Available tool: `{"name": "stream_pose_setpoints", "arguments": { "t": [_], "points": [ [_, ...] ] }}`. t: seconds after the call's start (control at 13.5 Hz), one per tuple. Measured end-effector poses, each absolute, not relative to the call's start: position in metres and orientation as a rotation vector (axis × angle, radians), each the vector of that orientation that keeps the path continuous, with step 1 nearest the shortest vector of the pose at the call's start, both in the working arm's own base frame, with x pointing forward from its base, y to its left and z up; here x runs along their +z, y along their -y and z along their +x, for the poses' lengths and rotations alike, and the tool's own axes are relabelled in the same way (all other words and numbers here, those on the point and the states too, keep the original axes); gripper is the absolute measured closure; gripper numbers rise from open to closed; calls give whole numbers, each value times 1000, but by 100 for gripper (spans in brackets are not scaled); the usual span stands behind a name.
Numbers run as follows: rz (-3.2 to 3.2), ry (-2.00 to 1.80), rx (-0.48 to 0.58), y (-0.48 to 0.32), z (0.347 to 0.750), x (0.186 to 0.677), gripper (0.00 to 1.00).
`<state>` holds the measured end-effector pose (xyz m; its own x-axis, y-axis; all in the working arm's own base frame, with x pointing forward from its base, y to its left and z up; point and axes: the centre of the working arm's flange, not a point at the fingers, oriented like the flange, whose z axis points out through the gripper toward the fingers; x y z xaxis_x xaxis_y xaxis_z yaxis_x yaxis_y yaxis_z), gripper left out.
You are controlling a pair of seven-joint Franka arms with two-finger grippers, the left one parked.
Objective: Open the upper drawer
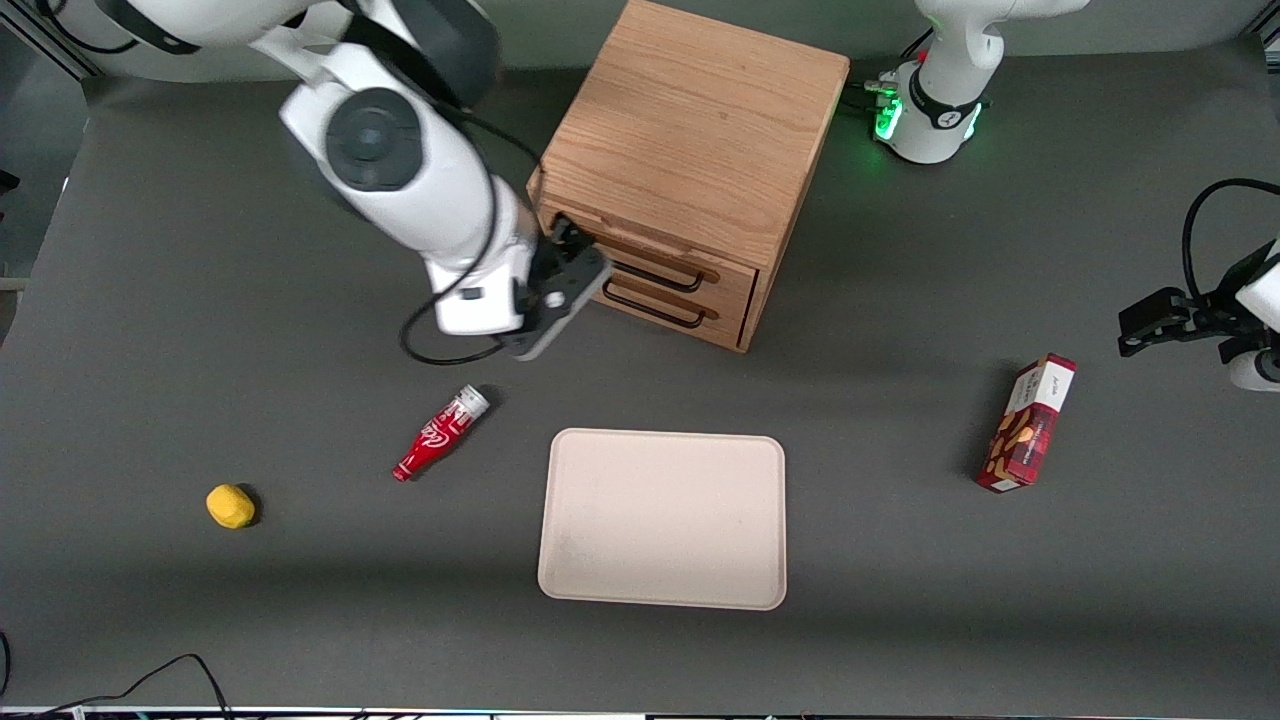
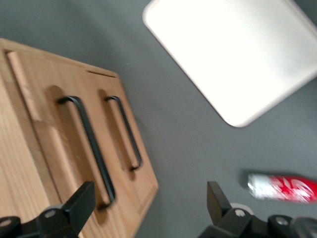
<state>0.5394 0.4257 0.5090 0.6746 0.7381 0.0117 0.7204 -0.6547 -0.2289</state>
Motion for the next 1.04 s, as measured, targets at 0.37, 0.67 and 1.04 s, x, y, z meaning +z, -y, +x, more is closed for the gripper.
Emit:
{"name": "stream_pose_setpoints", "arguments": {
  "t": [0.37,0.67,1.04],
  "points": [
    [-2596,1285,153,-477,522,446,0],
    [-2606,1339,200,-479,513,420,0],
    [-2605,1448,209,-477,509,404,0]
  ]
}}
